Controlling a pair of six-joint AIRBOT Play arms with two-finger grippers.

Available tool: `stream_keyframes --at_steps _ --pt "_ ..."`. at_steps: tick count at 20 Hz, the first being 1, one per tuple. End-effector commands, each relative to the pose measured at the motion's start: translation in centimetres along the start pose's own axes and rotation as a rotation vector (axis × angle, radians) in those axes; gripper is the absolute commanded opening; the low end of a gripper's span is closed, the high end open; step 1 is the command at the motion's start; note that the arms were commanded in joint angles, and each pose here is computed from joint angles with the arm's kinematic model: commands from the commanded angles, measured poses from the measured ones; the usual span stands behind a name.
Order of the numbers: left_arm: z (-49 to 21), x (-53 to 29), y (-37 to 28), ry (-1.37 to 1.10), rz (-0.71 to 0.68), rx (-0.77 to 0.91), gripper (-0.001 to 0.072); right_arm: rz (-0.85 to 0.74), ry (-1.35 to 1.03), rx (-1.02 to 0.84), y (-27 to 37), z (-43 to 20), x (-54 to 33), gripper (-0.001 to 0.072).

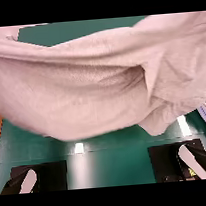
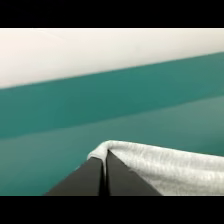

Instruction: Fold the shirts.

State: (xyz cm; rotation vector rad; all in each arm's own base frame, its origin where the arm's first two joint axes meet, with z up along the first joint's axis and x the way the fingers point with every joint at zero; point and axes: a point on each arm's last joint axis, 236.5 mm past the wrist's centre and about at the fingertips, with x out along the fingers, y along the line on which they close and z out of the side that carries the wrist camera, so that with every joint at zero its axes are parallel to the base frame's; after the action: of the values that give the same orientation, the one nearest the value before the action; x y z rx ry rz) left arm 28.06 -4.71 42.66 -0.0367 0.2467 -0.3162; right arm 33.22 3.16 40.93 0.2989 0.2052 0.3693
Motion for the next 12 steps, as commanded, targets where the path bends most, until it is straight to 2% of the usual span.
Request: stream_keyframes --at_steps 1,3,5,9,12 --pt "-7.4 7.8 2.2 0.188 -0.142 -0.148 0.002 0.104 0.259 0.114 -3.4 -8.1 7.5 0.0012" --pt "-15.3 13.4 2.7 0.335 -0.206 -0.208 0.002 0.123 0.366 0.202 -5.2 -14.0 11.8 0.0012" --pt "-22.8 18.4 3.0 0.421 -0.212 -0.237 0.002 0.096 0.438 0.275 -7.4 -19.7 15.6 0.0012" --pt "-33.9 26.8 5.3 0.487 -0.081 -0.235 0.002 -0.03 0.503 0.367 -12.9 -28.4 20.9 0.0012" --pt "-37.1 30.4 7.3 0.468 0.017 -0.27 0.002 -0.069 0.543 0.373 -15.6 -32.1 23.2 0.0013"
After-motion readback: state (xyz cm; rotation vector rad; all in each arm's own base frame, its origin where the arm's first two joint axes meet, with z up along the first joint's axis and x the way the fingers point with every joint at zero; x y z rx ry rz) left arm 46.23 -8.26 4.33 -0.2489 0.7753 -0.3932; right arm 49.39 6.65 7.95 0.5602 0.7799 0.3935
